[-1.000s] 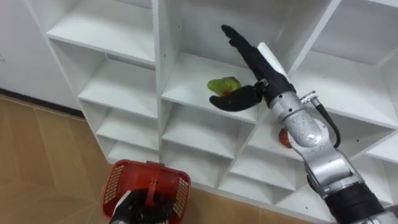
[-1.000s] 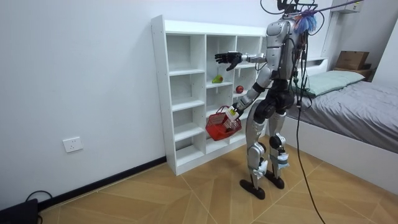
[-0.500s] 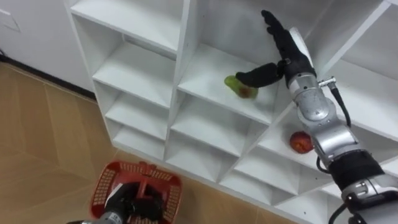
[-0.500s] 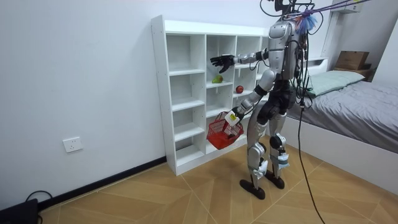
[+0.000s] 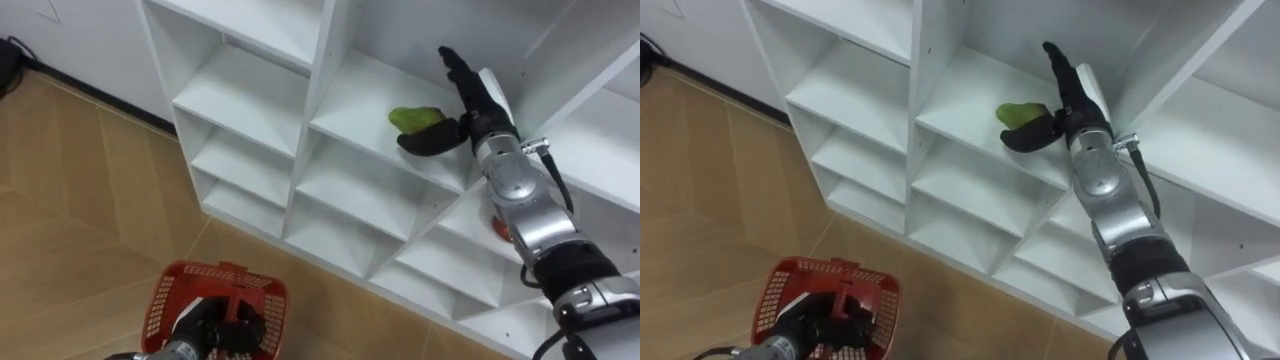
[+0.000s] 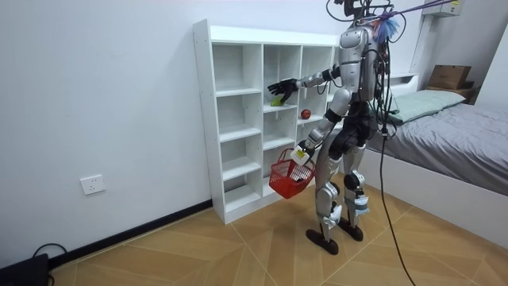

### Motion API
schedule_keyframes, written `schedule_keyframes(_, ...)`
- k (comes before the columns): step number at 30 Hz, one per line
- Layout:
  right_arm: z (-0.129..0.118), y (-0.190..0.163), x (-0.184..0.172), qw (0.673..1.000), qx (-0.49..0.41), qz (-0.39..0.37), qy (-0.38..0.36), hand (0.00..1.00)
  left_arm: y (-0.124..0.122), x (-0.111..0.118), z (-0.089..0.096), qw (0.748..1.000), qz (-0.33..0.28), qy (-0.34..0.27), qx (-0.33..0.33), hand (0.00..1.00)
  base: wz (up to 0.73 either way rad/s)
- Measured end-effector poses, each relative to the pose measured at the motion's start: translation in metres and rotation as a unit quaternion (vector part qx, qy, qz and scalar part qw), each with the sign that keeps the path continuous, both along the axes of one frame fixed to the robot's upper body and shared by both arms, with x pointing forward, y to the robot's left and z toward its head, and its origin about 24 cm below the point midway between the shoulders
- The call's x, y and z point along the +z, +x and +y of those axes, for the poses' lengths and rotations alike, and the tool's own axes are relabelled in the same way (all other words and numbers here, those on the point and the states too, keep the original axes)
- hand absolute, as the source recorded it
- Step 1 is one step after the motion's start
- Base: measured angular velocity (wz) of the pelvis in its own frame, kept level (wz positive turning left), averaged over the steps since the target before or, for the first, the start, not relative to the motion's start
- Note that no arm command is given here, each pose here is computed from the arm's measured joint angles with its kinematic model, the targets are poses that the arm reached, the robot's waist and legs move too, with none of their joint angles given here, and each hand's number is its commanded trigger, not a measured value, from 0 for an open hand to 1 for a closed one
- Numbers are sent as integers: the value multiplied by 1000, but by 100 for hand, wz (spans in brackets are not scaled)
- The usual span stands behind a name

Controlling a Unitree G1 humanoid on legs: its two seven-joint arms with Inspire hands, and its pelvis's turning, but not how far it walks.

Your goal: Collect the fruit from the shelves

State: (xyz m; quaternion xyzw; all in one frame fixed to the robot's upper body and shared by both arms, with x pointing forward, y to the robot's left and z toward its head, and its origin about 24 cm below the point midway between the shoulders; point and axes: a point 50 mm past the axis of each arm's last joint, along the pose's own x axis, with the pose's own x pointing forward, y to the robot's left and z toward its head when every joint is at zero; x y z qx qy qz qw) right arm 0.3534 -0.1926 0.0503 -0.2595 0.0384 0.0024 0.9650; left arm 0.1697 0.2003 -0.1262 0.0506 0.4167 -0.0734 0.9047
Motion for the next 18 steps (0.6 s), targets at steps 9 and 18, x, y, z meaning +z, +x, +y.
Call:
schedule_keyframes(9, -2, -2, -8, 1000, 7, 27, 9, 0, 0, 0, -2, 1000, 1, -5, -4, 100, 0)
schedule_keyframes(18, -3, -6, -22, 998, 12, 60, 11, 0, -2, -1, -1, 1000, 6, -1, -7, 100, 1)
